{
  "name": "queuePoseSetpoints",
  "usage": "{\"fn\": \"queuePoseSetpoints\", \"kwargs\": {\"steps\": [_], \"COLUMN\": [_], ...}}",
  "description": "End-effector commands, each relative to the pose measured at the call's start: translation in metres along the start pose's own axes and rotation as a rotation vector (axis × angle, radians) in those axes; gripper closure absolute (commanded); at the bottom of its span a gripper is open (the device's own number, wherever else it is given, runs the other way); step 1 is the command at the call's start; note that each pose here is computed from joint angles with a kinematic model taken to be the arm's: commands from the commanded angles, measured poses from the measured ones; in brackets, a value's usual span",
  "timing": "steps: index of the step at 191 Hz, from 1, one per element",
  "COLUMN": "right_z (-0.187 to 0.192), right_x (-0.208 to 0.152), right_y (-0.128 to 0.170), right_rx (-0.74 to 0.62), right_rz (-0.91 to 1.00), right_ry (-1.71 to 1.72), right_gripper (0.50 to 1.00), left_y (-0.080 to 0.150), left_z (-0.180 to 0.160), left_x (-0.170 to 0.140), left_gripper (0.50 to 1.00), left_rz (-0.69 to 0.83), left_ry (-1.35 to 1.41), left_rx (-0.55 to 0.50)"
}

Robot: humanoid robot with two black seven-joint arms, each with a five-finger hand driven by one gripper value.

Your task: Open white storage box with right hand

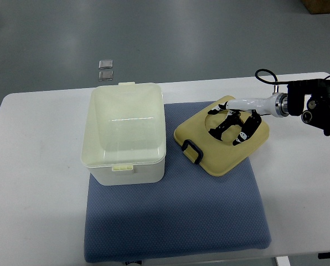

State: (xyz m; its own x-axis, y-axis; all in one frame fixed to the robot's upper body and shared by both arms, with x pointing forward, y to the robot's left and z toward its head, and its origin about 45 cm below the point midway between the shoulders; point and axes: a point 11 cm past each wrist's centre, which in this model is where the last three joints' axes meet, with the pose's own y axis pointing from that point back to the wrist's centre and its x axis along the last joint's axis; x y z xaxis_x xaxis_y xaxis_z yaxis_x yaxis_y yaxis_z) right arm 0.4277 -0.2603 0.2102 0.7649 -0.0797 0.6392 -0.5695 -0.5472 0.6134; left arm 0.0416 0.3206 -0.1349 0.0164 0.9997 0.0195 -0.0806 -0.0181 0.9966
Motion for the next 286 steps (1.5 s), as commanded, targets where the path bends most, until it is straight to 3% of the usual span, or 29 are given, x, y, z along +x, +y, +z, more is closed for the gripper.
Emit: {"fn": "queuePoseSetpoints", "kwargs": {"steps": [1,74,116,164,228,286], "right_z": [-0.001,-0.002,0.02,0.056,0.068,0.066], "right_x": [0.012,0.049,0.066,0.039,-0.001,-0.003], "right_y": [0.007,0.029,0.043,0.038,0.024,0.022], "right_rx": [0.0,0.038,0.151,0.197,0.252,0.278], "right_rz": [0.019,0.156,0.425,0.708,0.786,0.808], "right_ry": [0.009,-0.066,-0.499,-0.97,-1.244,-1.241], "right_gripper": [0.579,0.579,0.579,0.579,0.576,0.574], "left_y": [0.0,0.0,0.0,0.0,0.0,0.0], "left_z": [0.0,0.0,0.0,0.0,0.0,0.0], "left_x": [-0.001,0.0,-0.001,-0.001,-0.001,-0.001], "left_gripper": [0.5,0.5,0.5,0.5,0.5,0.5], "left_rz": [-0.002,-0.001,-0.004,-0.002,-0.002,-0.004], "left_ry": [0.0,-0.001,0.0,-0.001,0.0,0.0], "left_rx": [-0.001,0.001,-0.001,-0.001,-0.001,-0.001]}}
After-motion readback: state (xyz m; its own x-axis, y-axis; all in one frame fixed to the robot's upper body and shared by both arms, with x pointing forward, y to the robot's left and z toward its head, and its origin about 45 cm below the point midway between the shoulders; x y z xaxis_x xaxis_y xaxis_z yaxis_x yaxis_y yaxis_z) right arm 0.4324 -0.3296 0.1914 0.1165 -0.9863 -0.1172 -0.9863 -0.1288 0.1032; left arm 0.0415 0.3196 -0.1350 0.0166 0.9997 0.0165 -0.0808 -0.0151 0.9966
